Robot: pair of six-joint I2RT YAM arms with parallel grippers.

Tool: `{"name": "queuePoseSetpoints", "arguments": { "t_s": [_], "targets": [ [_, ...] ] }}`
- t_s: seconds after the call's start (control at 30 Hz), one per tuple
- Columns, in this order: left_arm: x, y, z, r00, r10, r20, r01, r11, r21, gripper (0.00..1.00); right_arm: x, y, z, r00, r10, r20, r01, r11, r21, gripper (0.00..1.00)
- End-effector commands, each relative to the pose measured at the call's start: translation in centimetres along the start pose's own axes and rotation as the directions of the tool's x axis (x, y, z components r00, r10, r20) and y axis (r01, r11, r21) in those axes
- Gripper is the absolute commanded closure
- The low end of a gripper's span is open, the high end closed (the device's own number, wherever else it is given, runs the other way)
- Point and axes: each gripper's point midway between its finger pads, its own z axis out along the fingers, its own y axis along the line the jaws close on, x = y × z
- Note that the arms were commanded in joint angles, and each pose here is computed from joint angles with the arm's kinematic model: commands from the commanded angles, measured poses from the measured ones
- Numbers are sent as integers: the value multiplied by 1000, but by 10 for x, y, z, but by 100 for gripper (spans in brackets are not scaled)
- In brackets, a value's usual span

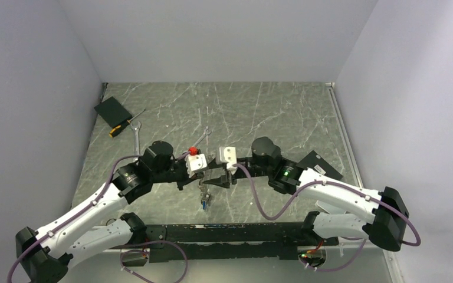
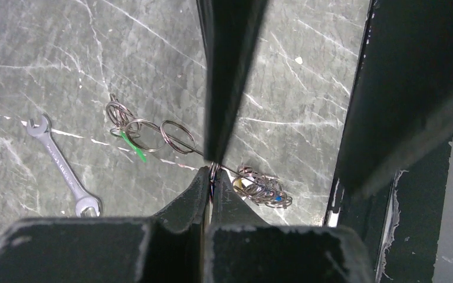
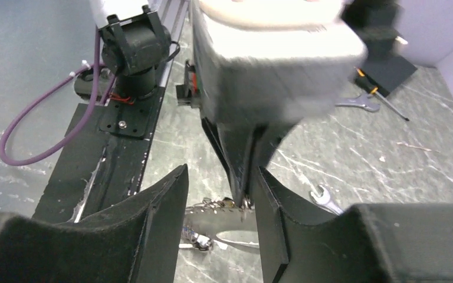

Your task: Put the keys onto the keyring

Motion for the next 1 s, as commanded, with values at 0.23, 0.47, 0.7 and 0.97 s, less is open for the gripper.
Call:
{"name": "queuePoseSetpoints", "arguments": {
  "t_s": [0.23, 0.47, 0.7, 0.97],
  "targets": [
    [-31, -1, -7, 995, 13, 97, -13, 1000, 5, 100, 18, -15, 14, 991, -53, -121, 61, 996, 58, 59],
    [-35, -5, -8, 994, -5, 114, 3, 1000, 20, 100, 33, -17, 16, 986, -48, -162, 59, 996, 63, 67],
    [-35, -5, -9, 993, -19, 115, 17, 1000, 17, 100, 42, -19, 17, 983, -42, -181, 56, 996, 71, 73],
    [-37, -6, -12, 991, -14, 133, 13, 1000, 13, 100, 49, -18, 19, 977, -33, -209, 46, 997, 59, 82]
  ]
}}
